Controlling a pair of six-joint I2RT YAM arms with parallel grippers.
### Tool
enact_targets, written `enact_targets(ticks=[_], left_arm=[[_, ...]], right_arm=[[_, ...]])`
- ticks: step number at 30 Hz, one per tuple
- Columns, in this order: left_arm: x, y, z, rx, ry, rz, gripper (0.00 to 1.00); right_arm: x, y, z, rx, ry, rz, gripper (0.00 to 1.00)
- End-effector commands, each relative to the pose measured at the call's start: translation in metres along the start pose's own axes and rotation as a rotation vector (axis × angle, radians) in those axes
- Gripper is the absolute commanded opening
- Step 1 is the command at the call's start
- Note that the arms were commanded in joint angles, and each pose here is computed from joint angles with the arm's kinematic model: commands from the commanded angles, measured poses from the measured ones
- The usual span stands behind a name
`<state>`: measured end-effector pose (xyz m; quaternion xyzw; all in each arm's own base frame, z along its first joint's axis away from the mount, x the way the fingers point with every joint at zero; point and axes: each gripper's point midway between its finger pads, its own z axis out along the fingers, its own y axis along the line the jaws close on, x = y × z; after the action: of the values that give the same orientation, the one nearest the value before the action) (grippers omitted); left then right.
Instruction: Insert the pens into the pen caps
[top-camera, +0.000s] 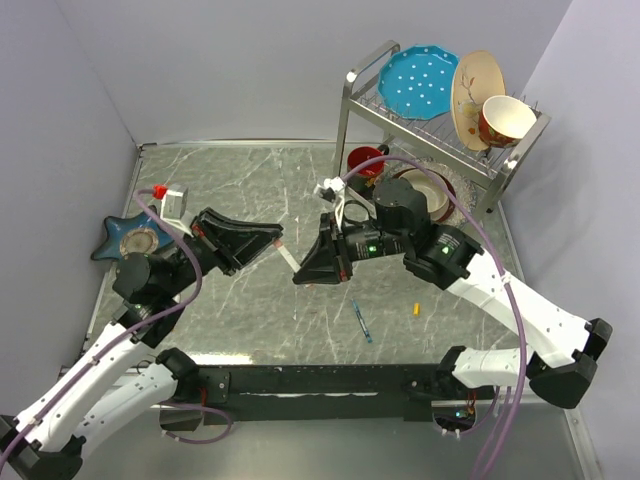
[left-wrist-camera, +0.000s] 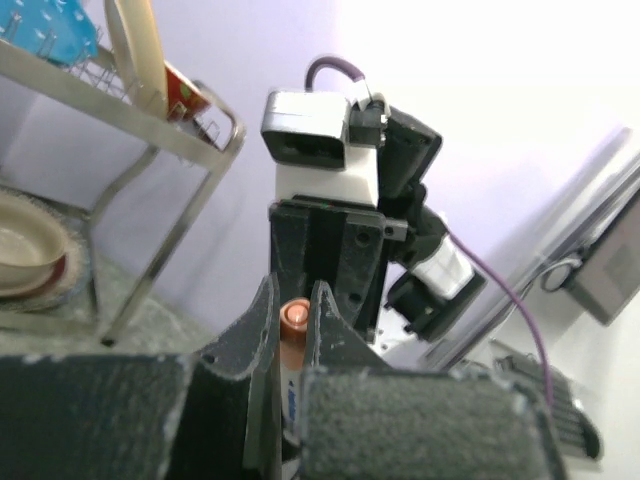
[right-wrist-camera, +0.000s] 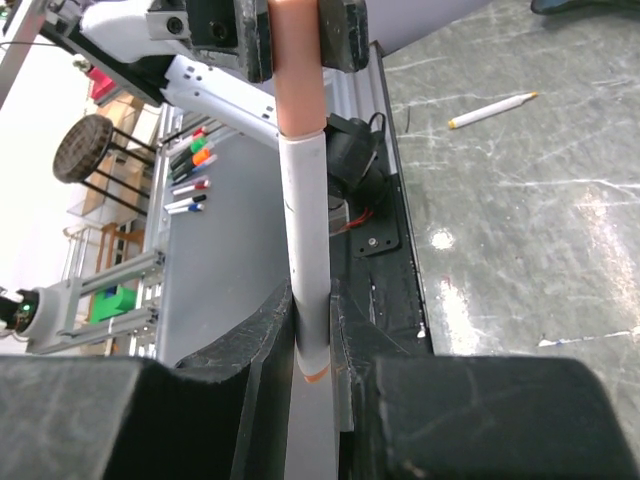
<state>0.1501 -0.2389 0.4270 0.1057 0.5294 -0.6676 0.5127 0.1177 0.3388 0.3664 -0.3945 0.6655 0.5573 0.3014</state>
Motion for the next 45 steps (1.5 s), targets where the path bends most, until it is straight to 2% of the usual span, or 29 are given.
enact_targets(ticks=[1, 5, 7, 8, 12, 14, 15, 17, 22, 23, 24, 26, 29, 30, 31, 33, 34, 37, 41, 45], left_arm=[[0.114, 0.001, -0.035, 0.048, 0.447, -0.317, 0.01], [0.121, -0.003, -0.033, 0.049, 0.453, -0.35, 0.01], [0.131, -0.004, -0.033, 0.033, 0.495, -0.359, 0.01], [0.133, -0.002, -0.032, 0.012, 0.498, -0.346, 0.01], [0.136, -0.002, -0.034, -0.025, 0.527, -0.306, 0.01], [0.136, 0.002, -0.037, -0.071, 0.543, -0.293, 0.01], [0.121, -0.004, -0.029, -0.061, 0.512, -0.227, 0.01], [0.124, 0.003, -0.033, -0.13, 0.552, -0.22, 0.01], [0.105, 0.012, -0.024, -0.215, 0.486, -0.161, 0.01], [0.102, 0.014, -0.022, -0.227, 0.474, -0.161, 0.01], [0.101, 0.019, -0.017, -0.246, 0.471, -0.162, 0.01], [0.098, 0.031, -0.011, -0.301, 0.448, -0.158, 0.01], [0.091, 0.06, -0.002, -0.415, 0.411, -0.127, 0.01], [0.093, 0.074, -0.003, -0.472, 0.42, -0.125, 0.01], [0.087, 0.083, -0.002, -0.509, 0.403, -0.114, 0.01], [0.071, 0.106, -0.002, -0.578, 0.375, -0.105, 0.01], [0.067, 0.114, -0.003, -0.598, 0.372, -0.104, 0.01], [0.057, 0.162, -0.012, -0.736, 0.349, -0.064, 0.01], [0.061, 0.239, -0.029, -0.931, 0.378, -0.019, 0.01], [0.087, 0.306, -0.038, -1.033, 0.465, -0.072, 0.01]], right_arm=[[-0.154, 0.026, -0.035, 0.048, -0.527, -0.315, 0.0], [-0.164, 0.031, -0.04, 0.027, -0.59, -0.356, 0.0], [-0.165, 0.032, -0.044, 0.035, -0.616, -0.365, 0.0], [-0.165, 0.022, -0.045, 0.074, -0.612, -0.335, 0.0], [-0.175, 0.022, -0.056, 0.035, -0.636, -0.288, 0.0], [-0.171, 0.019, -0.054, 0.037, -0.607, -0.273, 0.0], [-0.167, 0.016, -0.051, 0.039, -0.586, -0.272, 0.0], [-0.153, 0.006, -0.045, 0.048, -0.548, -0.245, 0.0], [-0.118, -0.012, -0.036, 0.076, -0.456, -0.21, 0.0], [-0.099, -0.023, -0.028, 0.075, -0.423, -0.178, 0.02], [-0.093, -0.02, -0.032, 0.07, -0.429, -0.175, 0.11], [-0.072, -0.038, -0.029, 0.12, -0.421, -0.127, 0.19], [-0.04, -0.057, -0.03, 0.187, -0.362, -0.076, 0.34], [-0.031, -0.055, -0.034, 0.198, -0.357, -0.071, 0.42], [-0.008, -0.07, -0.034, 0.245, -0.325, -0.032, 0.46], [0.013, -0.072, -0.047, 0.293, -0.316, -0.032, 0.57], [0.039, -0.089, -0.05, 0.361, -0.278, 0.013, 0.58], [0.073, -0.096, -0.068, 0.436, -0.277, 0.041, 0.66], [0.086, -0.095, -0.088, 0.5, -0.34, 0.079, 0.78], [0.091, -0.101, -0.097, 0.555, -0.368, 0.115, 0.78]])
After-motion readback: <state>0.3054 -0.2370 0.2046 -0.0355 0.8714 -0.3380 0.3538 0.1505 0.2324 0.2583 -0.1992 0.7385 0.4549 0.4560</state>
